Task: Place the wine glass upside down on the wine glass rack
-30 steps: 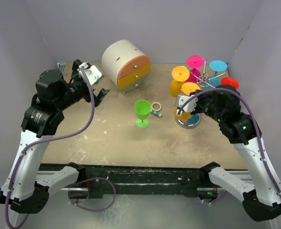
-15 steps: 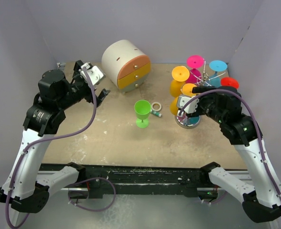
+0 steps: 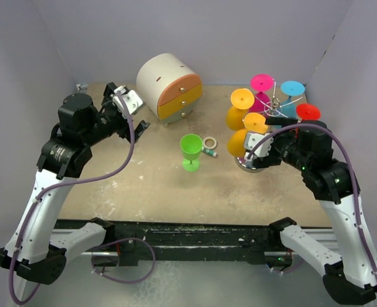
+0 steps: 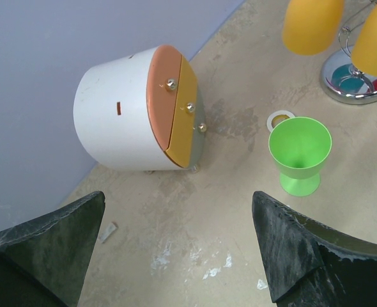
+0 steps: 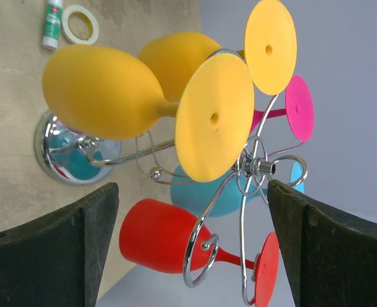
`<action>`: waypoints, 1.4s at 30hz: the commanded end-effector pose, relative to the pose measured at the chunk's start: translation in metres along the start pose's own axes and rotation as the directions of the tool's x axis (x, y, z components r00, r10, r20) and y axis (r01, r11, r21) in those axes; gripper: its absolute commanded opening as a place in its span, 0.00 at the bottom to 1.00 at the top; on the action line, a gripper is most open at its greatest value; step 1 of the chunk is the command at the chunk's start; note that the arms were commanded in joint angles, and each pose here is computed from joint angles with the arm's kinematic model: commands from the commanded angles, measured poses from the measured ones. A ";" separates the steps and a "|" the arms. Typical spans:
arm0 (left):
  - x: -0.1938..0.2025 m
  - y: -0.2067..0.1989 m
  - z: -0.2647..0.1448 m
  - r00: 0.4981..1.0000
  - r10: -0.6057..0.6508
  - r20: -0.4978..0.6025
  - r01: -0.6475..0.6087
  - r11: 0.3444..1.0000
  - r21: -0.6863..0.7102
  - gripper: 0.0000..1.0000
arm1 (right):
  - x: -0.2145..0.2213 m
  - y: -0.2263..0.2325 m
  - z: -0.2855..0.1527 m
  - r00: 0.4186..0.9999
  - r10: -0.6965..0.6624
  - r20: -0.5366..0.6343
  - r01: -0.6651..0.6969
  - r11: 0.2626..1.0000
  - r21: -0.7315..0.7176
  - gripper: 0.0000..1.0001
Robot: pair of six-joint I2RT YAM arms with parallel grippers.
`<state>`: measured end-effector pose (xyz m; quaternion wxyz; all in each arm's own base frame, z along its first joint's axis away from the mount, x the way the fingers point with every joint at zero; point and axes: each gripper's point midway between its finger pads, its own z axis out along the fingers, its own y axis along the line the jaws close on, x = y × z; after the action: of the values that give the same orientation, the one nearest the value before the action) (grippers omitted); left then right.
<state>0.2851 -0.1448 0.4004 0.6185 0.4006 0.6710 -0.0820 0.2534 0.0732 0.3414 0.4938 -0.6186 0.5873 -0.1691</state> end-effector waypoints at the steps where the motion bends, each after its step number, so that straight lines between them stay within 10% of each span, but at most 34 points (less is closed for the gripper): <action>1: -0.007 -0.002 0.009 0.999 -0.005 0.051 0.003 1.000 0.022 0.99 | -0.026 -0.010 -0.028 0.989 0.074 0.130 -0.078 0.997 0.026 1.00; 14: 0.004 -0.048 0.069 0.942 -0.331 0.052 0.303 0.908 0.288 0.99 | -0.062 -0.080 -0.073 0.860 0.352 0.370 -0.435 0.884 0.170 0.99; 24: 0.040 -0.076 0.135 0.915 -0.383 -0.131 0.404 0.859 0.314 0.92 | -0.001 -0.143 -0.085 0.739 0.587 0.331 -0.671 0.600 0.436 1.00; 42: 0.123 -0.132 0.186 0.826 -0.289 -0.484 0.495 0.783 0.376 0.51 | 0.004 -0.146 -0.081 0.776 0.552 0.304 -0.628 0.639 0.445 1.00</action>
<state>0.3544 -0.2839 0.1955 0.3220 0.3811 0.8160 -0.2921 0.2741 0.0122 0.4689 0.6825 -0.2414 0.6843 -0.0871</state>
